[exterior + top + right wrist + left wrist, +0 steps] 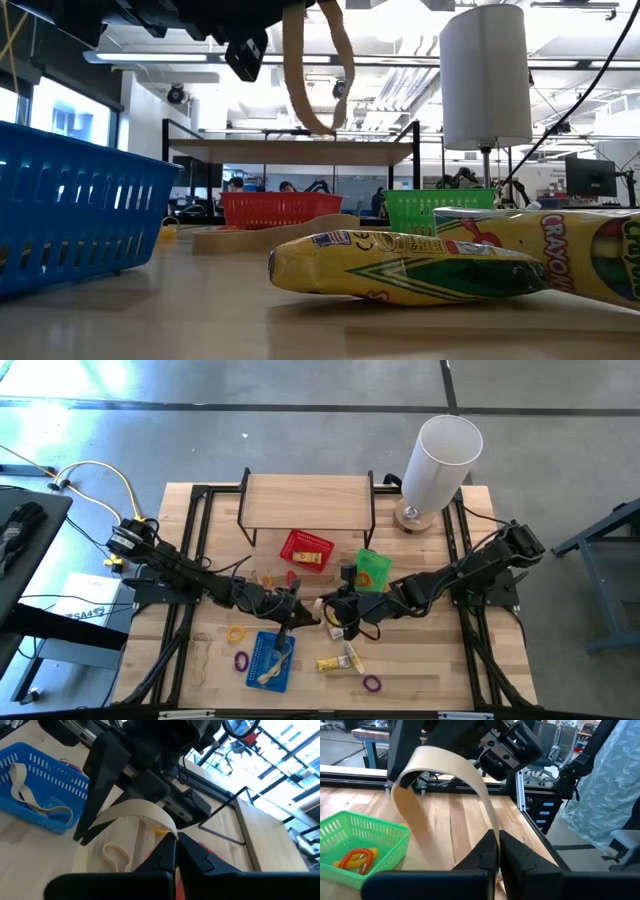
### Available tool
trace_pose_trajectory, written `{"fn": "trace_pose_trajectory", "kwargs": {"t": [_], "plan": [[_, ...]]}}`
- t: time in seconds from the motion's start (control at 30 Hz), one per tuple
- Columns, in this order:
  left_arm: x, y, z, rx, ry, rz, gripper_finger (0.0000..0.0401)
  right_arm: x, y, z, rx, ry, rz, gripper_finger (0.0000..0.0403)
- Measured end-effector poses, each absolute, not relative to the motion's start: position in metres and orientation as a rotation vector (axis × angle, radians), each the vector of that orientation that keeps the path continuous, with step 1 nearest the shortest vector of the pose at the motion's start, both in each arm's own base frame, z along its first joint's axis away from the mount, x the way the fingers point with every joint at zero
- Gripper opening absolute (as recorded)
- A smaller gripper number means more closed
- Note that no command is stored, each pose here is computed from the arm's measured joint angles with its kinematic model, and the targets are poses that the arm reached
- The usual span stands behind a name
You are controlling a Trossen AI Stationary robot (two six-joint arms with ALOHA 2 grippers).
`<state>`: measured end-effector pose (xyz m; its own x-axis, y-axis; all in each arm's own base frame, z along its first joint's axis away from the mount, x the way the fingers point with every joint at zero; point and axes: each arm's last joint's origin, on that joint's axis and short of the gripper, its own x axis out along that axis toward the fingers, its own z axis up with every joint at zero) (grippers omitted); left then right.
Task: Pick & Place Office Desk Supplies
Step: Put the brown rubber band into the blue bin
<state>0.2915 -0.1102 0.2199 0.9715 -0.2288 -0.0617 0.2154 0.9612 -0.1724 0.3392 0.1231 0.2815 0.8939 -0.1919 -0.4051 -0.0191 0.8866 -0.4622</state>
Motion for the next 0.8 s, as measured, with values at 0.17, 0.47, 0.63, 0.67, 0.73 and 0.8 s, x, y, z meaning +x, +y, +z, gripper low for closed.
{"fn": "trace_pose_trajectory", "kwargs": {"t": [0.17, 0.47, 0.63, 0.67, 0.73, 0.8], "plan": [[0.291, -0.11, 0.22, -0.163, 0.081, -0.225, 0.0002, 0.338, 0.125, 0.278, -0.444, 0.492, -0.021, 0.0002], [0.291, -0.11, 0.219, -0.161, 0.091, -0.215, 0.0001, 0.334, 0.13, 0.274, -0.298, 0.531, -0.017, 0.0021], [0.291, -0.11, 0.218, -0.159, 0.1, -0.212, 0.0001, 0.332, 0.131, 0.272, -0.217, 0.55, -0.039, 0.0088], [0.291, -0.11, 0.218, -0.16, 0.105, -0.211, 0.0001, 0.331, 0.132, 0.272, -0.219, 0.552, -0.037, 0.0105], [0.291, -0.11, 0.217, -0.159, 0.111, -0.21, 0.0001, 0.331, 0.134, 0.272, -0.221, 0.55, -0.034, 0.014], [0.291, -0.11, 0.216, -0.157, 0.12, -0.21, 0.0001, 0.329, 0.137, 0.272, -0.217, 0.549, -0.027, 0.0173]]}}
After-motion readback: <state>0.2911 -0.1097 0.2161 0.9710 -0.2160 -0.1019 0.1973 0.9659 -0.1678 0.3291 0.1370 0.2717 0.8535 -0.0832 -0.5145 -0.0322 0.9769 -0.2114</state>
